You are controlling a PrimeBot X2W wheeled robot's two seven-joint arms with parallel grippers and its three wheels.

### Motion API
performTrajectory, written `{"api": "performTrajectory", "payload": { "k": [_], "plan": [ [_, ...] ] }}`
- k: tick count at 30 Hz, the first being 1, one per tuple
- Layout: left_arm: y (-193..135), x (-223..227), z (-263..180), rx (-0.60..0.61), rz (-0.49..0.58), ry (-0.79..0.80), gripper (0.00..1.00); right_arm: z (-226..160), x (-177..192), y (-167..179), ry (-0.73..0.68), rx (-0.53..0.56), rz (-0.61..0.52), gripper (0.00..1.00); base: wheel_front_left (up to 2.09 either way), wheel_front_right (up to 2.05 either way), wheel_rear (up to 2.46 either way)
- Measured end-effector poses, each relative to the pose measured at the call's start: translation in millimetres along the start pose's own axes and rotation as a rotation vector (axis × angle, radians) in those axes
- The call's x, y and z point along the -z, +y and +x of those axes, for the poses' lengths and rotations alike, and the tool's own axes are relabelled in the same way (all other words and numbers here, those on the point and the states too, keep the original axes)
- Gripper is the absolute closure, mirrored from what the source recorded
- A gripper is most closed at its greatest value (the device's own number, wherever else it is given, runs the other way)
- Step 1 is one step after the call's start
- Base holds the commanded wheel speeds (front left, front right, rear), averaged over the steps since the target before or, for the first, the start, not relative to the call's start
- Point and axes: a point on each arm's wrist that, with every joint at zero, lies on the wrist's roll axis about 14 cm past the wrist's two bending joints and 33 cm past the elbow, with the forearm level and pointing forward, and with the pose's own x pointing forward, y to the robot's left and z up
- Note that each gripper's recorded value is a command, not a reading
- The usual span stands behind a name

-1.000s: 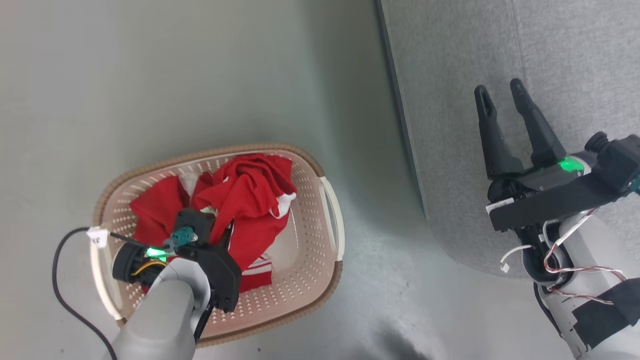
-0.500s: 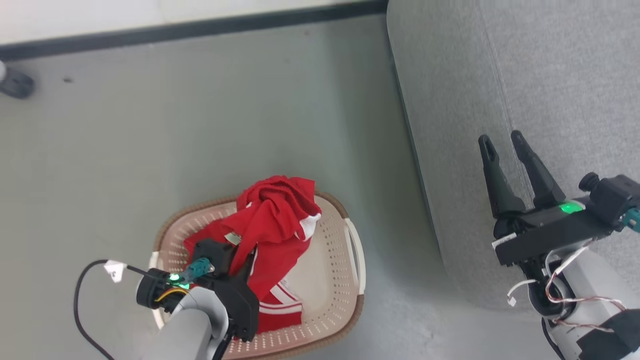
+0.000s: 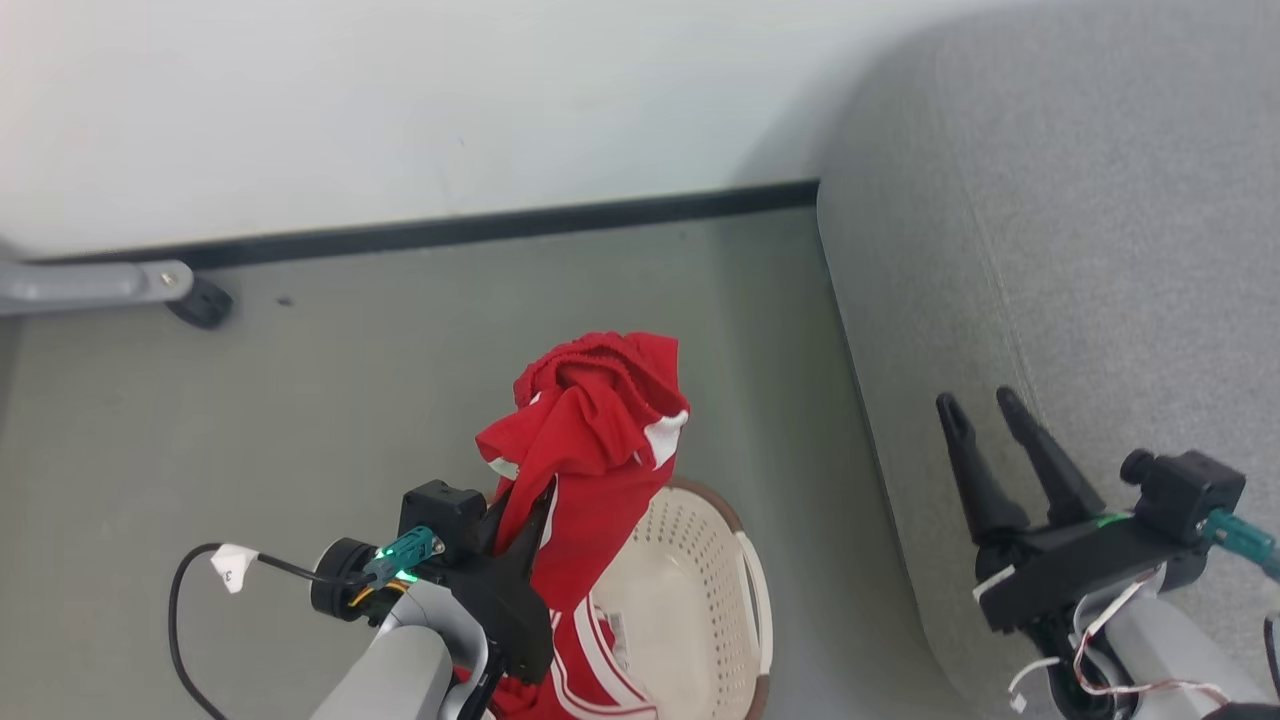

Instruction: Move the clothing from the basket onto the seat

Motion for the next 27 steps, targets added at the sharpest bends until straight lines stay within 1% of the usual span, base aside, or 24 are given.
{"api": "performTrajectory", "payload": {
  "k": [3, 9, 15, 19, 22, 27],
  "plan": [
    [-4.4, -24.5, -8.5, 0.002, 0.012, -0.068, 1.00, -7.7, -0.7, 11.8, 0.001, -0.024, 0.002, 0.00, 0.00, 0.00, 0.00],
    [-12.7, -59.0, -33.0, 0.002, 0.030, -0.175, 1.00, -28.2, 2.8, 37.3, 0.004, -0.073, 0.016, 0.00, 0.00, 0.00, 0.00],
    [-32.0, -92.9, -56.8, 0.032, 0.051, -0.283, 1.00, -48.9, 2.9, 56.5, -0.003, -0.111, 0.023, 0.00, 0.00, 0.00, 0.00],
    [-39.7, -107.9, -74.3, 0.044, 0.067, -0.341, 1.00, -62.9, 3.8, 74.4, -0.010, -0.157, 0.025, 0.00, 0.00, 0.00, 0.00],
    [-46.4, -118.0, -83.9, 0.059, 0.083, -0.378, 1.00, -67.0, -4.5, 84.8, -0.035, -0.190, 0.024, 0.00, 0.00, 0.00, 0.00],
    [-58.7, -132.1, -93.1, 0.091, 0.102, -0.427, 1.00, -70.8, -6.5, 96.2, -0.032, -0.237, 0.018, 0.00, 0.00, 0.00, 0.00]
  ]
}}
